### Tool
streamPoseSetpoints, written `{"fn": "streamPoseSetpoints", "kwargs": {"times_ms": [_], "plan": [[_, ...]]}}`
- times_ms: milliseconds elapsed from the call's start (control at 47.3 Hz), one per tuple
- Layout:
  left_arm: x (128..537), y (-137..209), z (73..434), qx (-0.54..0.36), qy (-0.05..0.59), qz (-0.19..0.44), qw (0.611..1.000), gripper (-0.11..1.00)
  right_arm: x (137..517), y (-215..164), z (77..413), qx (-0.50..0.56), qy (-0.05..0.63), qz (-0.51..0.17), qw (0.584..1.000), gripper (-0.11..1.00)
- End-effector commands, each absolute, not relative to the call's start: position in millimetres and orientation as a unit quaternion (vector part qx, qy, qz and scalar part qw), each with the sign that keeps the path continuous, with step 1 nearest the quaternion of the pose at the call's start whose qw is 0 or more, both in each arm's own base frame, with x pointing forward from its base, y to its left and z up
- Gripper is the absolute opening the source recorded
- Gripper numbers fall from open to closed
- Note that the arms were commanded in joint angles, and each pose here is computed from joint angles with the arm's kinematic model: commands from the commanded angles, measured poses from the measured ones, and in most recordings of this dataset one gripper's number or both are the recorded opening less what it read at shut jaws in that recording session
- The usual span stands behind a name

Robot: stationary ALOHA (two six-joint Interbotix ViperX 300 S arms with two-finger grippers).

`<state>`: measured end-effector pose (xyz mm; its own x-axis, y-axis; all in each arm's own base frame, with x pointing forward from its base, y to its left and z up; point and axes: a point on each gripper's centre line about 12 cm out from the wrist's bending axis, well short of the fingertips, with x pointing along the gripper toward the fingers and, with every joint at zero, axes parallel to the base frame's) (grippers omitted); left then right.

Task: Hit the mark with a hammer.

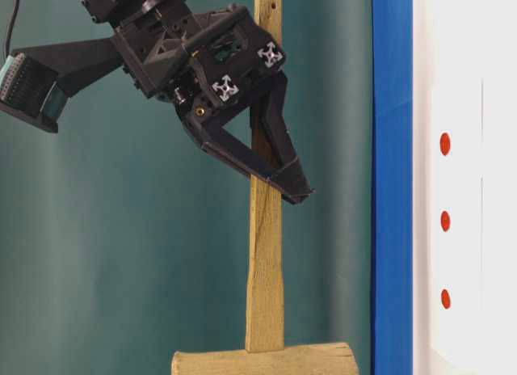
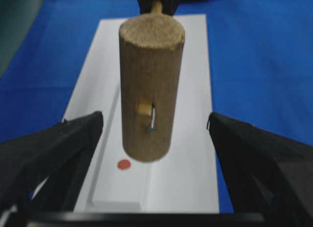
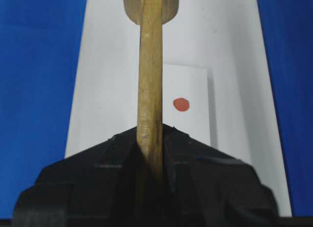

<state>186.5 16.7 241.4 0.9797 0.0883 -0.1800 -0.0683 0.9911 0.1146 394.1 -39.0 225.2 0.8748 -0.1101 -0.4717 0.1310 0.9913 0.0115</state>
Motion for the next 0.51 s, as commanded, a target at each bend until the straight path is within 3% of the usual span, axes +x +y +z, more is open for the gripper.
{"fn": "streamPoseSetpoints", "kwargs": {"times_ms": [0,487], "plan": [[200,19,242,0.053,0.088,0.043,0.994,0.9,399,-40,243,0.018,0.216,-0.065,0.974,0.02],[277,26,229,0.052,0.12,0.042,0.99,0.93,399,-40,243,0.018,0.218,-0.064,0.974,0.02]]}}
